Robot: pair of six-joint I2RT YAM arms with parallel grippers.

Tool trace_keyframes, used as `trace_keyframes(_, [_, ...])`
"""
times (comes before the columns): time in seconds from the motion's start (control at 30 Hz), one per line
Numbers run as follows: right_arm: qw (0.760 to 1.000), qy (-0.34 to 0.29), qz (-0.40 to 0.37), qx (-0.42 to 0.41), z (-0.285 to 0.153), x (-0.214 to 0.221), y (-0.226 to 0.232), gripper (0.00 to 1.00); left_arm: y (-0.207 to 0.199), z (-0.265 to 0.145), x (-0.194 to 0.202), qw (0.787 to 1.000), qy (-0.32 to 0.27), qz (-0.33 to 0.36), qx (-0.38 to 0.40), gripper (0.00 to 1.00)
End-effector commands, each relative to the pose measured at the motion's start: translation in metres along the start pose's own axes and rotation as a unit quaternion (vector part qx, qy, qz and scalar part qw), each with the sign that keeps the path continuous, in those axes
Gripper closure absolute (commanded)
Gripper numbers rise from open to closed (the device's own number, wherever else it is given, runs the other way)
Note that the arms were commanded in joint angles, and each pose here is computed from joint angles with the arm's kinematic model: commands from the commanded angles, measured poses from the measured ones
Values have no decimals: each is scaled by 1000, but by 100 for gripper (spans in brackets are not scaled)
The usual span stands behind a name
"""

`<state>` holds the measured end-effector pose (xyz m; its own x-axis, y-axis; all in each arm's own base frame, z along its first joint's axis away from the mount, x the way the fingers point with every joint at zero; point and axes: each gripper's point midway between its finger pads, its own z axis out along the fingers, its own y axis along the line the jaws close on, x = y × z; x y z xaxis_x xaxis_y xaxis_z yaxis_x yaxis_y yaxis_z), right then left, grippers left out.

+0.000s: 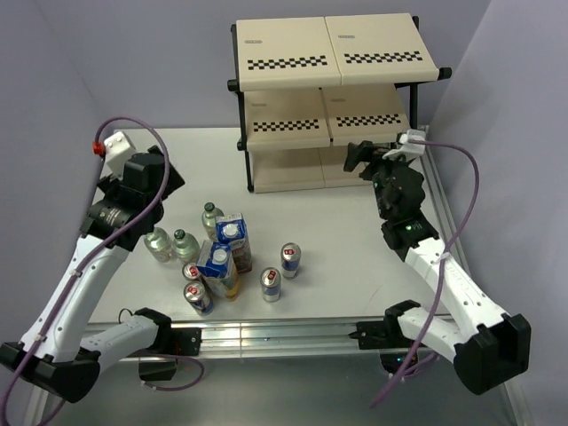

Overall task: Place and organize the beverage onto the shelf
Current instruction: Pick up the drink from the center of the board.

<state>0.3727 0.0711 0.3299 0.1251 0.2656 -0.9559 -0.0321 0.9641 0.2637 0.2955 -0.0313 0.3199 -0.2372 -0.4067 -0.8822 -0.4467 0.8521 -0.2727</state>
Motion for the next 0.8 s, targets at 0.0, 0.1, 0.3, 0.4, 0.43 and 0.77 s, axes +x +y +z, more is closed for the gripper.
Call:
trace_keyframes(0.0, [992,129,-1,10,-34,36,11,0,50,17,36,994,51,-42,-86,0])
trace_keyframes(0.1, [990,118,56,-56,-51,19,37,0,68,28,50,990,66,-76,-102,2])
trace_keyframes(0.3, [985,104,75,-111,-69,9,51,0,99,38,84,979,99,-79,-158,6])
trace_keyframes(0.4, [983,140,62,-102,-68,21,50,4,103,43,96,978,111,-76,-160,12])
trace_keyframes(0.43, [982,141,66,-104,-68,22,51,4,100,46,96,979,111,-80,-152,13])
trace_keyframes(0.77, [979,134,74,-133,-72,23,59,9,98,52,116,977,145,-70,-142,44])
